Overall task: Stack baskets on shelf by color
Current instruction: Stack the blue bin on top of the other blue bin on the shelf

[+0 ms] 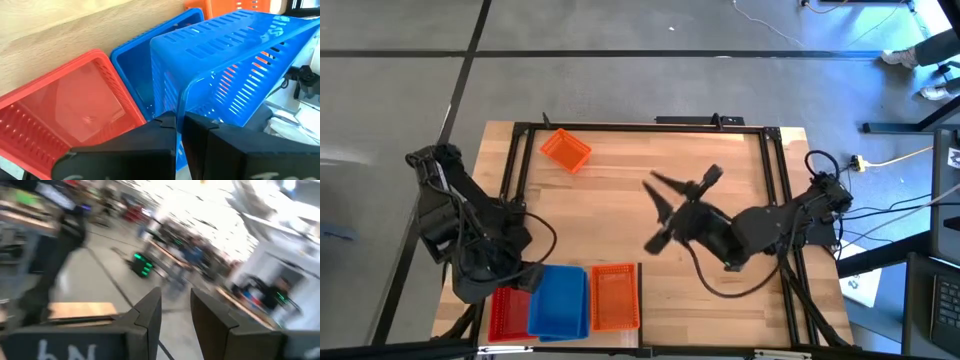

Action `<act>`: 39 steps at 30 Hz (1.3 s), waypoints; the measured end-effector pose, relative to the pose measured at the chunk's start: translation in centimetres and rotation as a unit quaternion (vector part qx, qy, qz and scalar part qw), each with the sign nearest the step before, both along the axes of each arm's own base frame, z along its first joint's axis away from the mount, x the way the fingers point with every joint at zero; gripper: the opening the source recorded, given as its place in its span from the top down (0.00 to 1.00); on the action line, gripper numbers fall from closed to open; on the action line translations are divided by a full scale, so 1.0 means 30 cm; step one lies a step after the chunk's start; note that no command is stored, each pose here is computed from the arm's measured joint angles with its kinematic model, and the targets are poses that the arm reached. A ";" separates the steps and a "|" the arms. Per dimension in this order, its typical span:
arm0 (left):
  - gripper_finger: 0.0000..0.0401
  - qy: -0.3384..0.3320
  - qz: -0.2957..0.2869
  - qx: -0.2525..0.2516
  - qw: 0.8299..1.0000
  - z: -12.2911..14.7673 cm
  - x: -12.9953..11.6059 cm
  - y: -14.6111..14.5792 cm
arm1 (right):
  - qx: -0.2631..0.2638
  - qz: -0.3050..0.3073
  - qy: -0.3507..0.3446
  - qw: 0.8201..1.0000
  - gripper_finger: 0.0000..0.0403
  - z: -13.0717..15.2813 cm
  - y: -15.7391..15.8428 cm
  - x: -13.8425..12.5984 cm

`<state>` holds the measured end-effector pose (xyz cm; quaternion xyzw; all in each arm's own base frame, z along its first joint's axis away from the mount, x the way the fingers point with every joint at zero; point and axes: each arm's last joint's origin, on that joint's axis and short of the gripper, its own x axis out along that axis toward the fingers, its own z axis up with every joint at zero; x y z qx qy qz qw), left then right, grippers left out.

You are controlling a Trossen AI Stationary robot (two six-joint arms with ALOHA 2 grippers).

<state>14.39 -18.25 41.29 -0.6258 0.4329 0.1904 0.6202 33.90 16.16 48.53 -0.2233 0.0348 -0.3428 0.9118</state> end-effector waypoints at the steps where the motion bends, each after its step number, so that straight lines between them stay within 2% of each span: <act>1: 1.00 0.000 0.000 0.000 1.000 0.000 0.000 0.000 | -0.007 0.019 0.006 1.000 0.74 -0.002 0.010 -0.004; 5: 1.00 -0.003 0.002 0.001 1.000 0.001 0.000 0.002 | -0.010 0.084 0.036 0.996 0.74 -0.025 0.019 -0.011; 8: 1.00 -0.003 0.003 0.001 1.000 0.001 0.000 0.002 | 0.049 0.186 0.064 0.979 0.74 -0.038 -0.011 -0.043; 10: 1.00 -0.003 0.002 0.001 1.000 0.001 0.000 0.002 | 0.111 0.265 0.083 0.954 0.74 -0.041 -0.042 -0.061; 12: 1.00 -0.003 0.003 0.001 1.000 0.002 0.000 0.002 | 0.153 0.317 0.105 0.930 0.74 -0.045 -0.070 -0.069; 15: 1.00 -0.003 0.003 0.001 1.000 0.002 0.000 0.002 | 0.176 0.384 0.149 0.894 0.74 -0.063 -0.096 -0.065; 19: 1.00 0.001 0.012 -0.006 1.000 0.002 0.000 0.002 | 0.205 0.493 0.181 0.826 0.74 -0.070 -0.121 -0.057; 21: 1.00 0.003 0.016 -0.009 1.000 0.001 0.000 0.002 | 0.214 0.525 0.186 0.803 0.74 -0.070 -0.135 -0.053; 23: 1.00 0.008 0.024 -0.015 1.000 0.000 0.000 0.001 | 0.217 0.530 0.186 0.798 0.74 -0.070 -0.148 -0.048; 30: 0.99 0.022 0.036 -0.017 0.999 -0.011 0.004 -0.009 | 0.219 0.516 0.186 0.807 0.74 -0.072 -0.187 -0.036; 39: 0.89 0.021 0.033 -0.010 0.999 -0.012 0.010 -0.002 | 0.220 0.512 0.190 0.808 0.74 -0.075 -0.196 -0.034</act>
